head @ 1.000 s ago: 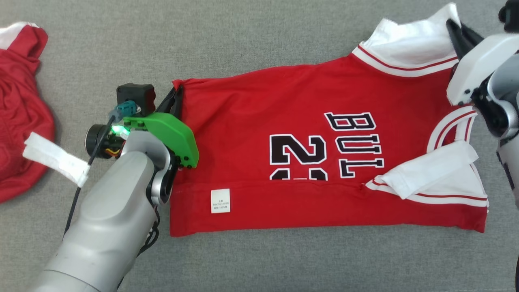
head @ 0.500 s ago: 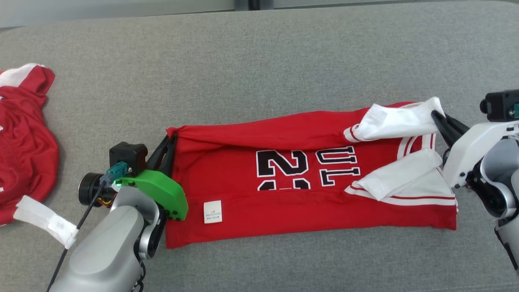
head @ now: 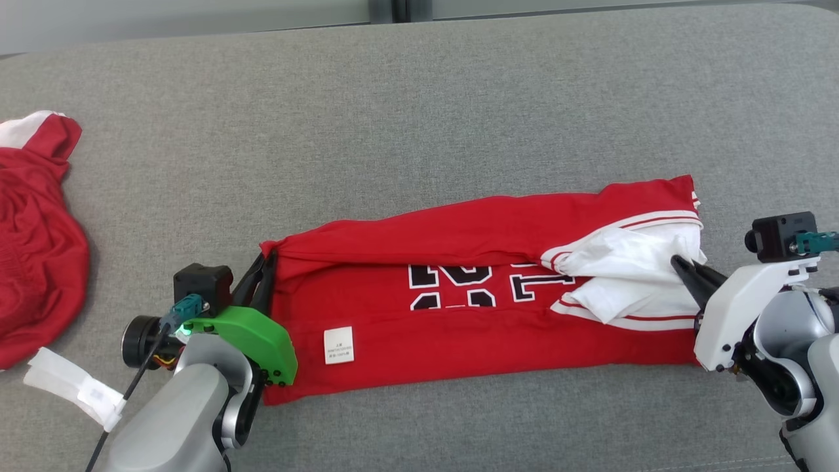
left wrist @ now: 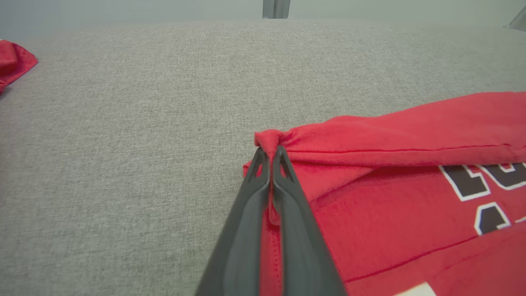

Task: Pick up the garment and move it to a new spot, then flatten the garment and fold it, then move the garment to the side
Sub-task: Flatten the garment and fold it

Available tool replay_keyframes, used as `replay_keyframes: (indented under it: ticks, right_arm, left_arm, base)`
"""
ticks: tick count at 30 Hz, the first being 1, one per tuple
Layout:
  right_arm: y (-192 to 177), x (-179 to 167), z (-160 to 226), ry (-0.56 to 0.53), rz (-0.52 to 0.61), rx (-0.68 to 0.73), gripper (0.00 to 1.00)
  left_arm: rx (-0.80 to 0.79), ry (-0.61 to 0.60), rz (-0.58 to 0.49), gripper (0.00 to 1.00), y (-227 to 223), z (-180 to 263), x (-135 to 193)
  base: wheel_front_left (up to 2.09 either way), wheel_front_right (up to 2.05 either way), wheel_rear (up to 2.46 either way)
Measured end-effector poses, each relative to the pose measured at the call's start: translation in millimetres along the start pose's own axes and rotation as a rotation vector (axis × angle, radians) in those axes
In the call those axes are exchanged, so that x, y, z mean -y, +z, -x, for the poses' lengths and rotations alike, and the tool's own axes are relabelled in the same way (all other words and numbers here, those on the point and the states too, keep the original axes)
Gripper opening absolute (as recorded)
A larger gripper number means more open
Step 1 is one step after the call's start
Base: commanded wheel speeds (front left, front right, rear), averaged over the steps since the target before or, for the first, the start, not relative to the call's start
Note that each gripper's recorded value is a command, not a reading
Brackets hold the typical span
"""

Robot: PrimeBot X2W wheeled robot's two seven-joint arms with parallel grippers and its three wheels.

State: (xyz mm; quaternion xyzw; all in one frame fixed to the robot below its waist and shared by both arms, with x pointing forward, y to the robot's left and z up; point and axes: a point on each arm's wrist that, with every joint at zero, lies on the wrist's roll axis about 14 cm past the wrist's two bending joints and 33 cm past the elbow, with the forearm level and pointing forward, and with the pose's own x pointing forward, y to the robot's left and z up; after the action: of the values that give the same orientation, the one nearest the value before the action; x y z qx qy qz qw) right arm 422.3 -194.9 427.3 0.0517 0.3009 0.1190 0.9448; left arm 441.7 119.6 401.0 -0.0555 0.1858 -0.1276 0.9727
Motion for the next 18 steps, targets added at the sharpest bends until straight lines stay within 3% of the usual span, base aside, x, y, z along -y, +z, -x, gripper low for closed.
replay_keyframes:
  ticks: [1, 10, 14, 18]
  right_arm:
    - [-5, -1, 1, 0.0, -0.002, -0.019, 1.0]
    - [-26, -9, 17, 0.012, -0.017, -0.107, 1.0]
    - [-2, -2, 26, -0.014, -0.022, -0.026, 1.0]
    - [8, 5, 30, -0.048, -0.05, 0.003, 1.0]
  left_arm:
    - [0.0, 0.006, 0.005, 1.0, 0, 0, -1]
    - [0.096, 0.072, 0.142, 1.0, 15, 10, -7]
    - [0.33, 0.088, 0.213, 1.0, 78, 22, -14]
    - [0.432, 0.088, 0.236, 1.0, 89, 47, -14]
  base:
    - [0.0, 0.0, 0.0]
    - [0.0, 0.0, 0.0]
    - [0.0, 0.0, 0.0]
    - [0.0, 0.0, 0.0]
